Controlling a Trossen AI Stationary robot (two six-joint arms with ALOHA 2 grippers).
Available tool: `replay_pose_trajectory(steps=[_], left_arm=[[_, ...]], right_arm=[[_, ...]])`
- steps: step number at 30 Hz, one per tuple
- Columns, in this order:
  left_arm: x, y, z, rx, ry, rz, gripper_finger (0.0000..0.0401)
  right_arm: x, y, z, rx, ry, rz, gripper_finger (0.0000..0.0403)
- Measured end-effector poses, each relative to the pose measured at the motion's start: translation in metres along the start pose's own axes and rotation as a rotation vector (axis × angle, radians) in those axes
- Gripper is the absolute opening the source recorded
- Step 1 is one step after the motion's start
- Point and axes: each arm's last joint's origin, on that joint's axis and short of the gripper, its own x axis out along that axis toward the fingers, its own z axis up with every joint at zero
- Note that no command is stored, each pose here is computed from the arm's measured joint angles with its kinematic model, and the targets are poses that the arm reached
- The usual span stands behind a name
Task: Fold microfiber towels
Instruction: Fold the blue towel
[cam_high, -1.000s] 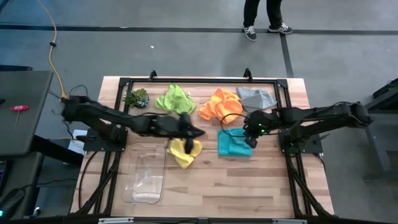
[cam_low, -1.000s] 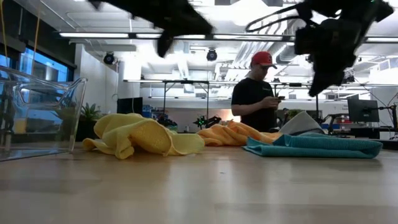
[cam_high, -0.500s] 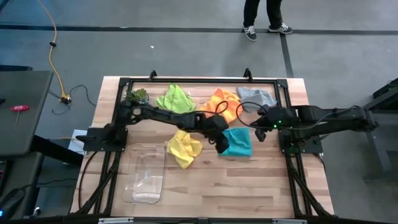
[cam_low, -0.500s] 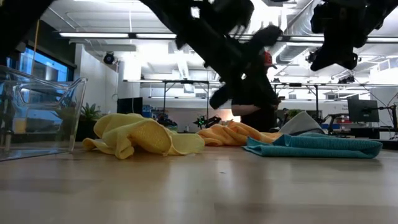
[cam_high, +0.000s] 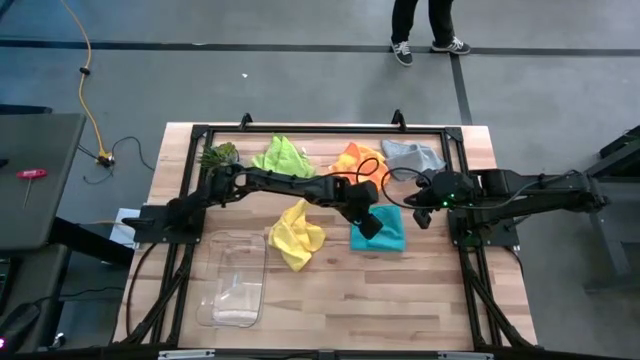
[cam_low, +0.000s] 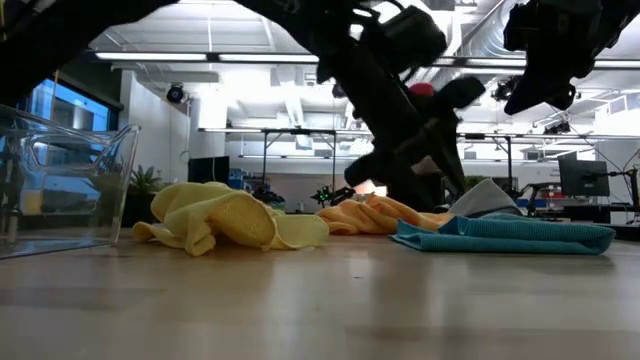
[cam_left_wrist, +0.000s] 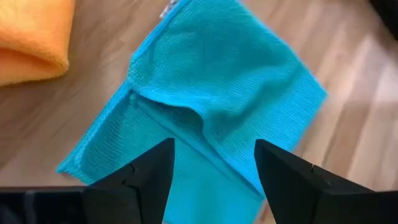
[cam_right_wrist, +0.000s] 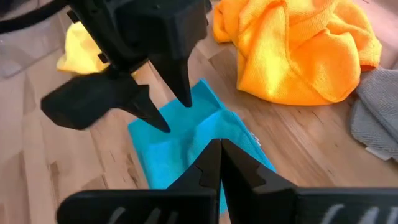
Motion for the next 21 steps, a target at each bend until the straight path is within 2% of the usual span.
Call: replay_pose_trajectory(steps=[9, 14, 21], left_arm=[[0.01, 0.002, 0.0, -0.089, -0.018, 0.062, 0.0213], [0.011, 0.003, 0.003, -0.112, -0.036, 0.057, 0.0213], [0.034, 0.004, -0.007, -0.166, -0.007, 0.025, 0.0213]], right_arm=[[0.0, -0.001, -0.002, -0.032, 0.02, -0.01, 0.0], [0.0, -0.001, -0.002, -0.051, 0.021, -0.01, 0.0], [0.0, -0.001, -0.002, -0.058, 0.02, -0.01, 0.0]])
